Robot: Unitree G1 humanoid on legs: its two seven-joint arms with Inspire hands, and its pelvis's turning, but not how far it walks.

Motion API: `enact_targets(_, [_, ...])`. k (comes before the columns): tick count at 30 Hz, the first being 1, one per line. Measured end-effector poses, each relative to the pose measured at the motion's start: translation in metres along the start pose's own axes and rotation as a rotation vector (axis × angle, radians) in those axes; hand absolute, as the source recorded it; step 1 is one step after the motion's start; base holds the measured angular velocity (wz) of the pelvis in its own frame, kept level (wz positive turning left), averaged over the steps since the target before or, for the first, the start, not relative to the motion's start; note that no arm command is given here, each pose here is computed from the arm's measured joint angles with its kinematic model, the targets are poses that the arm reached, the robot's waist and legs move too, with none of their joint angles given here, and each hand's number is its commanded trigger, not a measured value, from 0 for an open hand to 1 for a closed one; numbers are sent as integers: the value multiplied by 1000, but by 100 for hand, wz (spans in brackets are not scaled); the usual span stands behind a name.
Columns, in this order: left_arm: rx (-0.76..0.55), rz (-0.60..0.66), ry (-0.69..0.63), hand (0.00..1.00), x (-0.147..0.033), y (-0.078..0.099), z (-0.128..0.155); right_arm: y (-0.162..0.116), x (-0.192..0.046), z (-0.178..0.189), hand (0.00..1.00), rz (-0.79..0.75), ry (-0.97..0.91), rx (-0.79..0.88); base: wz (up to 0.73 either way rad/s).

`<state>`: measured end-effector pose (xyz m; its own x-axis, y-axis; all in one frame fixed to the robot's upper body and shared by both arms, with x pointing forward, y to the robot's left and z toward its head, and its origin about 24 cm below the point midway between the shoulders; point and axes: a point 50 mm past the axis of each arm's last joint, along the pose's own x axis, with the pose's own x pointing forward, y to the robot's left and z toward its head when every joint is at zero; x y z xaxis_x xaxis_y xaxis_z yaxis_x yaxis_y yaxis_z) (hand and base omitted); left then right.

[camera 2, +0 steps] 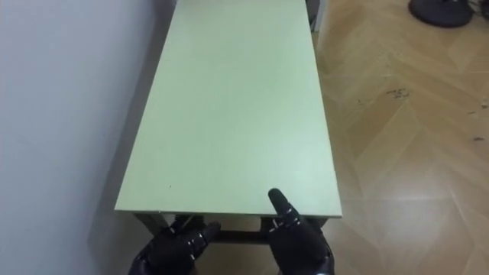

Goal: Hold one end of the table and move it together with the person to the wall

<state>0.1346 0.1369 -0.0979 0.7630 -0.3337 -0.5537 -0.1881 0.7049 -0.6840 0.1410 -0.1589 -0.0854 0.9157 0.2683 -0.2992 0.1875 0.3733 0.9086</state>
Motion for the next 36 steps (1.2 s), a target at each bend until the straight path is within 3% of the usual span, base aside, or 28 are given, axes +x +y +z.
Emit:
enact_targets(5, [29, 118, 76, 0, -8, 29, -10, -18, -9, -6, 0, -90, 72, -87, 7])
enact_targets(13, [18, 189, 107, 0, -16, 46, -17, -40, -23, -8, 0, -192, 139, -174, 1])
enact_targets(21, [4, 352, 119, 0, -35, 81, -23, -80, -55, -3, 0, -431, 214, -281, 0])
enact_targets(30, [-17, 466, 161, 0, -46, 100, -32, -109, -94, -4, 0, -687, 316, -360, 0])
enact_targets(36, [-12, 526, 178, 0, -48, 106, -38, -122, -116, -9, 0, -863, 303, -312, -5])
